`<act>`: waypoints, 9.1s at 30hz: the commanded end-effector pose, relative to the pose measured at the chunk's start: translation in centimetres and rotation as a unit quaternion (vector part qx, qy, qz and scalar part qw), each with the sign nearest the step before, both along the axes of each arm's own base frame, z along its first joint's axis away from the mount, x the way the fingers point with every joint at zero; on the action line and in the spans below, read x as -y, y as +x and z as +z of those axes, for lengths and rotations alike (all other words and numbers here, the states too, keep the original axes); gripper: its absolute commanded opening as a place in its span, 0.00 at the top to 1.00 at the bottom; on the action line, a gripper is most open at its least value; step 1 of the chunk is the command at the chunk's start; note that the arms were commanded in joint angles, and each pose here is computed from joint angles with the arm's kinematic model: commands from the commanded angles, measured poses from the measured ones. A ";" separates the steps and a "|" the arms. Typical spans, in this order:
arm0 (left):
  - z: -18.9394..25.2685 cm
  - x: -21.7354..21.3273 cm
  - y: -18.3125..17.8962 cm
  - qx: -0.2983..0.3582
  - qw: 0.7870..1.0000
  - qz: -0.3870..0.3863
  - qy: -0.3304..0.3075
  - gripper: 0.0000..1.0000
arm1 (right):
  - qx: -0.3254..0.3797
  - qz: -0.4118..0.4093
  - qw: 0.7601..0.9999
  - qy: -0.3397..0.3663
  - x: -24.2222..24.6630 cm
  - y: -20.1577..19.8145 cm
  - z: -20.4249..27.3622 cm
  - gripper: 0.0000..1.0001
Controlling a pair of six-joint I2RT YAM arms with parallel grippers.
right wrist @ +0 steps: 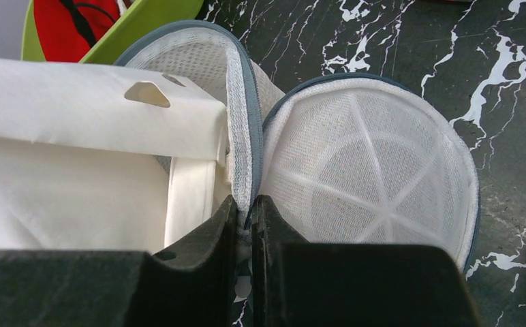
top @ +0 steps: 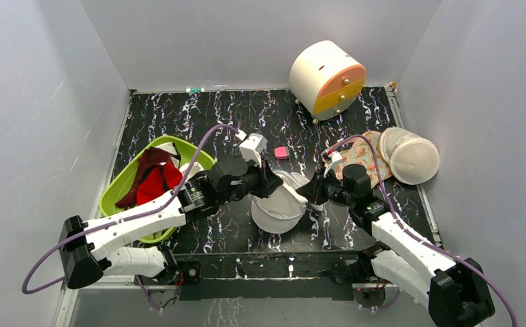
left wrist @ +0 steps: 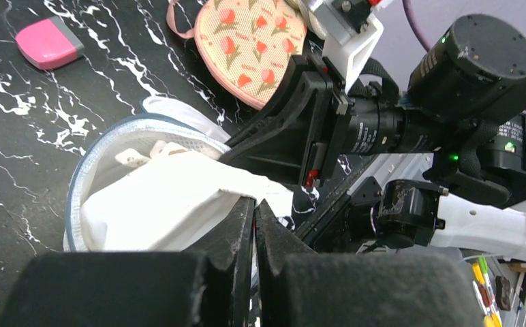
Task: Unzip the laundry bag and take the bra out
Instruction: Pick up the bra from the laundry bag, then place the bra in the bin, then close the laundry bag at the center of the board.
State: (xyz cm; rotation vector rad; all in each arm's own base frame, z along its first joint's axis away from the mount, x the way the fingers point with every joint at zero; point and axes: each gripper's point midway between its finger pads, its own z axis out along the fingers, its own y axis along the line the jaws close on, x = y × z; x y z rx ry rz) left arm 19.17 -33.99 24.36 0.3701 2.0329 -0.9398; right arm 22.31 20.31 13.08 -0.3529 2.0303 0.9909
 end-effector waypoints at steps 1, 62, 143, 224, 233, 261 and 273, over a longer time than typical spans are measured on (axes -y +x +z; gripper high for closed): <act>1.6 0.9 -1.0 0.011 0.999 -0.037 -0.036 1.00 | 0.041 -0.009 0.999 0.014 -0.2 1.1 2.8 1.00; -0.4 -35.4 9.7 -0.045 0.824 0.451 0.341 1.00 | 0.017 -0.028 0.999 0.009 0.1 1.4 1.4 1.00; -2.0 -39.2 9.0 0.030 0.834 0.538 0.116 0.02 | 0.004 -0.036 0.997 0.066 -1.3 2.6 4.3 1.00; -0.6 -22.2 8.8 0.084 0.984 0.154 0.030 0.02 | -0.243 -0.375 0.844 0.297 7.3 5.6 -4.2 0.36; -1.0 -22.1 8.9 0.077 0.985 0.152 0.029 0.02 | -0.224 -0.369 0.857 0.282 5.3 5.9 -3.6 0.77; -0.9 -21.8 8.9 0.077 0.986 0.146 0.024 0.02 | 0.096 -0.226 0.963 -0.114 4.1 10.4 7.1 1.00; -0.6 -22.1 8.7 0.085 0.984 0.153 0.026 0.02 | 0.220 -0.186 0.891 -0.351 -0.3 6.0 7.5 1.00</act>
